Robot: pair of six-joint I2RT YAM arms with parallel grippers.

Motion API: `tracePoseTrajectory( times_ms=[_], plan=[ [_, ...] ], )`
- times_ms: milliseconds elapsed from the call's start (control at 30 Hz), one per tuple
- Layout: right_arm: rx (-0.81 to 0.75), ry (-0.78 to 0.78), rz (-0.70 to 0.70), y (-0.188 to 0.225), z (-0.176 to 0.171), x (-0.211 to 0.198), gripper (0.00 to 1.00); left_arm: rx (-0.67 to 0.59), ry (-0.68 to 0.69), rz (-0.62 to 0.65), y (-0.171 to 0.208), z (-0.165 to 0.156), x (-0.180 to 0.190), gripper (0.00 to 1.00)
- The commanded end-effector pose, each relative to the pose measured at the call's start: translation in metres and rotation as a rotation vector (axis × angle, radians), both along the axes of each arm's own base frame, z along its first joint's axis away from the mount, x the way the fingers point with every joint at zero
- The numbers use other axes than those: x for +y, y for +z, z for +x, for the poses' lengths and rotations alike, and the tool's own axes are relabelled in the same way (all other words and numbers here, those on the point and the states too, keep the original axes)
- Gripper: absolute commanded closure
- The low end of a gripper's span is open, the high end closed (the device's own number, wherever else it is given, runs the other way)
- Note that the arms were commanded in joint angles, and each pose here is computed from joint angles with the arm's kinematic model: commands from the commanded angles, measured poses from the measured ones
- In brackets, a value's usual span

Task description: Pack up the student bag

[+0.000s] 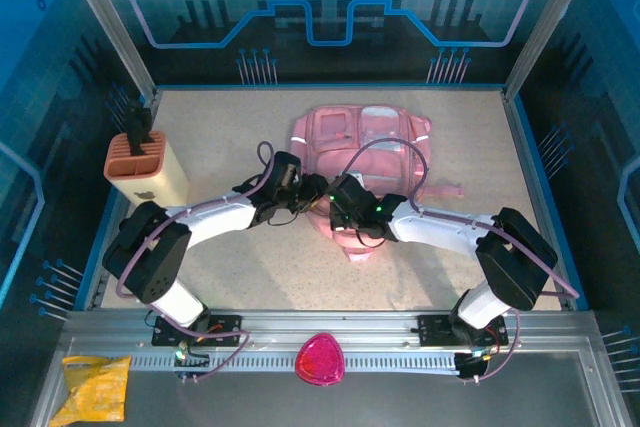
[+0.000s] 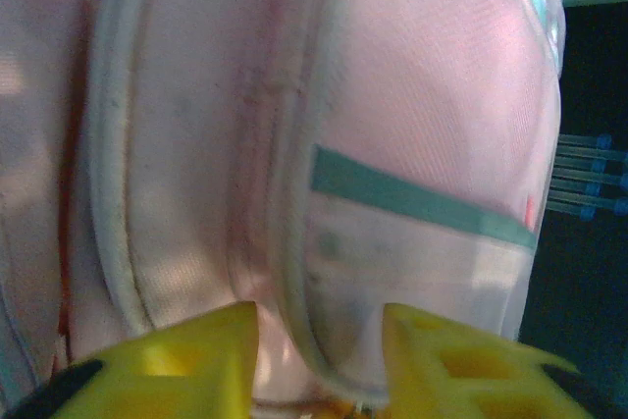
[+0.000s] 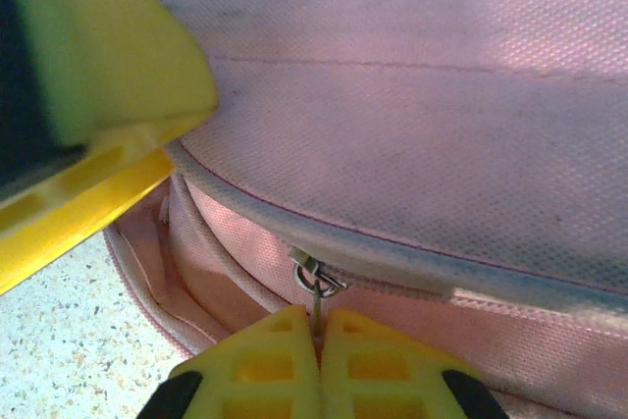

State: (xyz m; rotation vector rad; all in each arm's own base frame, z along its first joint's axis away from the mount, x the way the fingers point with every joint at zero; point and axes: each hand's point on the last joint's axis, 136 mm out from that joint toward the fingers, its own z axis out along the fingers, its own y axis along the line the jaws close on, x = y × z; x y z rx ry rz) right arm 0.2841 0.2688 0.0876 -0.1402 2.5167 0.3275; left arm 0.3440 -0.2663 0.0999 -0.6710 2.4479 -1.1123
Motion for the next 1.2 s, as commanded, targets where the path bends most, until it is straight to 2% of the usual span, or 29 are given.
tracePoseTrajectory(
  times_ms=[0,100,133,433,533,633,767,867,1067,1167],
  plan=[
    [0.005,0.008,-0.004,-0.001,-0.009,-0.002,1.0,-0.038,0.07,0.001,0.007,0.02,0.002,0.81],
    [0.0,0.008,-0.028,0.0,-0.013,-0.014,1.0,-0.057,0.083,0.084,0.007,0.025,0.014,0.98],
    [0.0,-0.004,-0.036,0.001,-0.013,-0.021,1.0,-0.064,0.089,0.11,0.008,0.026,0.02,1.0],
    [0.049,-0.091,-0.122,-0.006,-0.02,-0.094,1.0,-0.063,0.07,0.319,0.011,0.06,0.094,1.0],
    [0.032,-0.035,-0.092,0.004,-0.016,-0.079,1.0,-0.072,0.075,0.327,0.011,0.077,0.111,1.0],
    [0.007,0.042,-0.05,0.016,-0.013,-0.044,1.0,-0.1,0.058,0.253,0.024,0.087,0.109,1.0],
    [0.016,0.059,0.027,0.027,-0.005,-0.01,1.0,-0.104,0.048,0.16,0.039,0.073,0.097,0.61],
    [0.017,0.06,0.047,0.024,-0.004,-0.004,1.0,-0.069,0.101,0.064,0.036,0.046,0.088,0.46],
    [0.034,0.064,0.022,0.015,-0.007,-0.007,1.0,-0.008,0.14,-0.092,0.025,0.005,0.041,0.34],
    [0.03,0.068,0.026,0.012,-0.007,-0.007,1.0,-0.006,0.147,-0.124,0.029,0.005,0.023,0.34]
  ],
)
